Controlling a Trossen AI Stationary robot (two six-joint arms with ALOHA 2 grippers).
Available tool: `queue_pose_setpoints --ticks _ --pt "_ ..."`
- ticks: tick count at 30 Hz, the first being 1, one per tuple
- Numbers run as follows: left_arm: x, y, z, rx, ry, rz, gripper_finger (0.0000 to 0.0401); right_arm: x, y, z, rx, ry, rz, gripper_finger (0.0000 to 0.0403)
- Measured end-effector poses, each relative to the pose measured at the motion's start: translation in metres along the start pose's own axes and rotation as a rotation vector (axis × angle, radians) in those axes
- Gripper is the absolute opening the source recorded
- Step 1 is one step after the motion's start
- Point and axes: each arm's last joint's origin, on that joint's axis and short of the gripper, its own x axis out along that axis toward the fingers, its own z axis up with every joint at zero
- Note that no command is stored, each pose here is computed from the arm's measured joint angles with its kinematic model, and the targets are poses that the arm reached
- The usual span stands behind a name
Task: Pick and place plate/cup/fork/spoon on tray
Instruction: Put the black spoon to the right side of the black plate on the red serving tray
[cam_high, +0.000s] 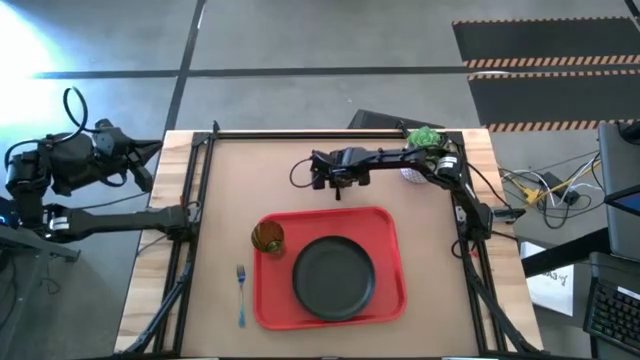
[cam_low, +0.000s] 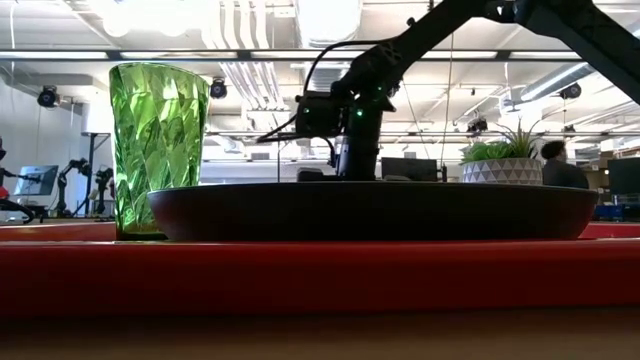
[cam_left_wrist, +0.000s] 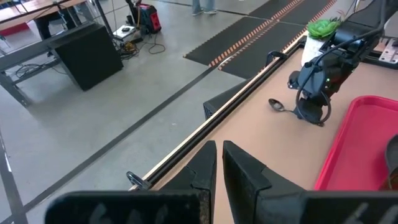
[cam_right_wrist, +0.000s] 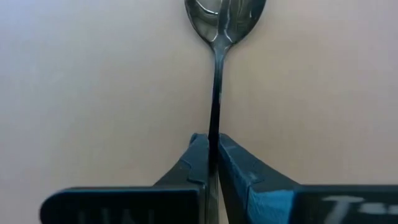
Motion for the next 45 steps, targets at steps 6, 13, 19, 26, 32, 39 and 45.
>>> queue_pose_setpoints --ticks 6,13,19,26,32,39,45 --pt "0.000 0.000 0.000 0.000 0.000 0.000 0.0011 -0.007 0.000 0.001 -0.049 -0.002 0.016 0.0010" --pt "0.000 0.000 0.000 0.000 0.000 0.000 0.0011 -0.052 -0.006 0.006 -0.092 -0.078 0.040 0.0009" --pt "0.000 0.000 0.000 0.000 -0.001 0.000 0.0011 -0.107 -0.022 0.011 -0.080 -0.179 0.036 0.0009" --pt "0.000 0.000 0.000 0.000 -0.002 0.000 0.0011 -0.156 -0.032 -0.029 -0.120 -0.113 0.019 0.0009" --pt "0.000 0.000 0.000 -0.001 -0.003 0.000 0.0011 -0.184 -0.039 -0.095 -0.083 -0.010 -0.063 0.0009" --pt "0.000 0.000 0.000 -0.001 -0.003 0.000 0.0011 -0.198 -0.037 -0.170 0.024 -0.006 -0.046 0.0009" --pt "0.000 0.000 0.000 -0.001 -0.003 0.000 0.0011 -0.202 -0.049 -0.226 0.140 0.015 -0.082 0.0009"
